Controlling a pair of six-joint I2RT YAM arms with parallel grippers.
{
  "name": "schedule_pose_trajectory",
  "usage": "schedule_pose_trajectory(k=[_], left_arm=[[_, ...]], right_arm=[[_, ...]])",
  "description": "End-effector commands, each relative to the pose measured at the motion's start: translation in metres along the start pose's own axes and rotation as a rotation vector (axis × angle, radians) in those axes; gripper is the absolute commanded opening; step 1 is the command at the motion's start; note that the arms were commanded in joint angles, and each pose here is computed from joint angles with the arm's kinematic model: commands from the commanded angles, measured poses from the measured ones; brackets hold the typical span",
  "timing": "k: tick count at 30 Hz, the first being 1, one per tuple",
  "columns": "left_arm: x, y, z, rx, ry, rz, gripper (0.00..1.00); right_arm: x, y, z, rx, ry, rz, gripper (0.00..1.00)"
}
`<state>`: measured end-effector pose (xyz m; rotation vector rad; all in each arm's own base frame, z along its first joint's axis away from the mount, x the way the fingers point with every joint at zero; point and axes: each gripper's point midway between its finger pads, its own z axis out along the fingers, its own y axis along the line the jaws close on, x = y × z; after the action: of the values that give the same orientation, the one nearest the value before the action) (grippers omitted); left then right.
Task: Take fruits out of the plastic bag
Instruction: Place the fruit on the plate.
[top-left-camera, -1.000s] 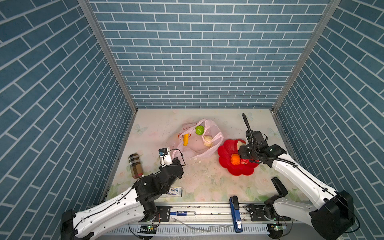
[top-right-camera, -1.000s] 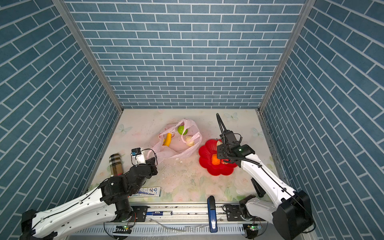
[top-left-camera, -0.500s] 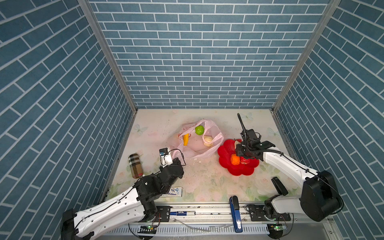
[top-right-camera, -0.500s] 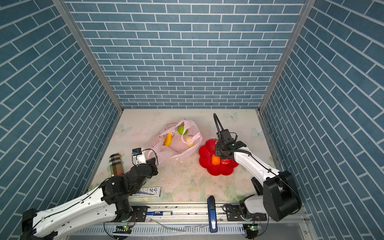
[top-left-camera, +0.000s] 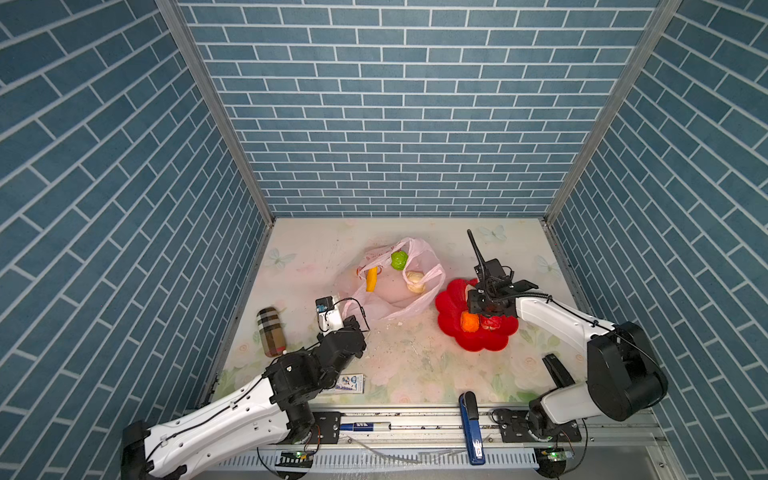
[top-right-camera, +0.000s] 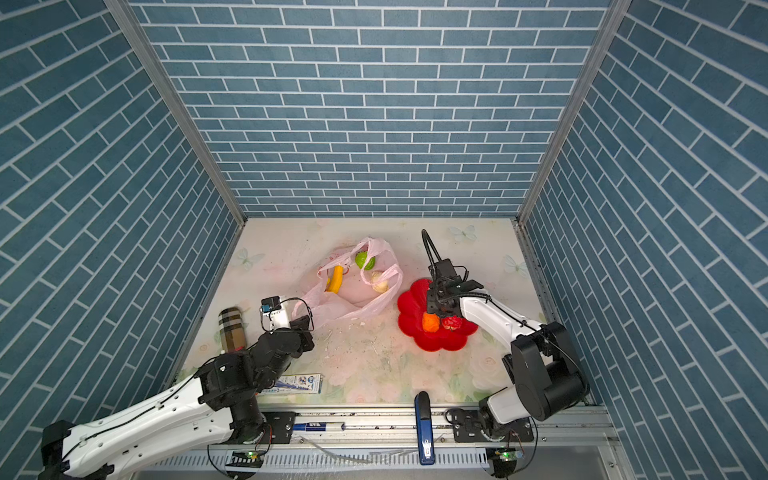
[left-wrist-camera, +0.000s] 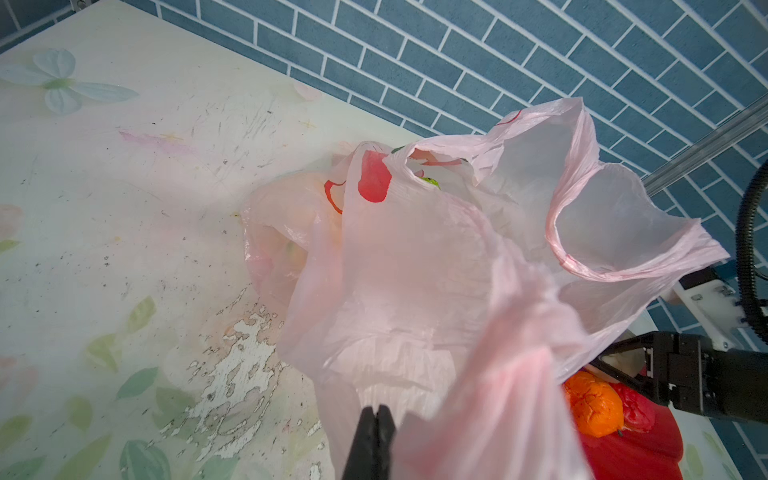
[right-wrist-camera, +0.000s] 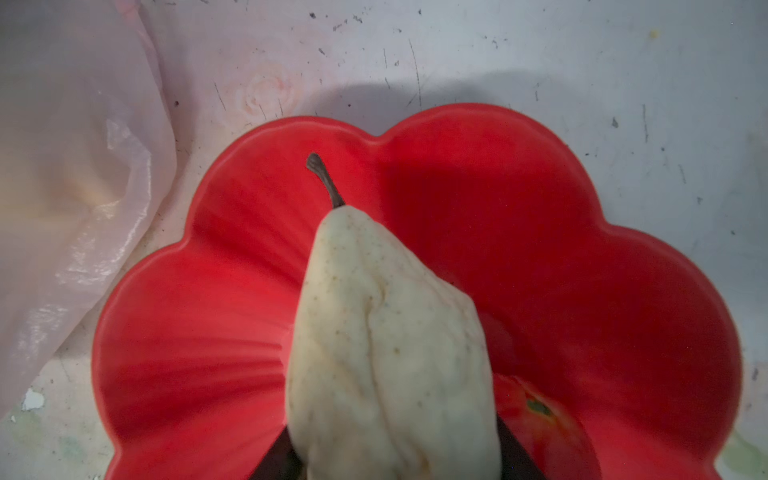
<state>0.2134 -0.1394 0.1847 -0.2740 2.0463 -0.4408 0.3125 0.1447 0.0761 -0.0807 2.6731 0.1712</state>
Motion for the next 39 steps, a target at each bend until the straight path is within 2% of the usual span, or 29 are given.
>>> schedule_pose_trajectory(k=[1,11,39], left_arm=[[-0.001,0.000,-0.002,-0.004,0.003,0.008,0.00],[0.000,0.002,-0.003,-0.004,0.005,0.007,0.00],[0.000,0.005,-0.005,-0.010,0.009,0.011,0.00]], right_arm=[[-0.006,0.003,0.002,-0.009,-0.003,-0.007,0.31],[-0.003,0.003,0.010,-0.005,0.010,-0.004,0.35],[0.002,0.001,0.022,0.008,0.040,0.015,0.56]])
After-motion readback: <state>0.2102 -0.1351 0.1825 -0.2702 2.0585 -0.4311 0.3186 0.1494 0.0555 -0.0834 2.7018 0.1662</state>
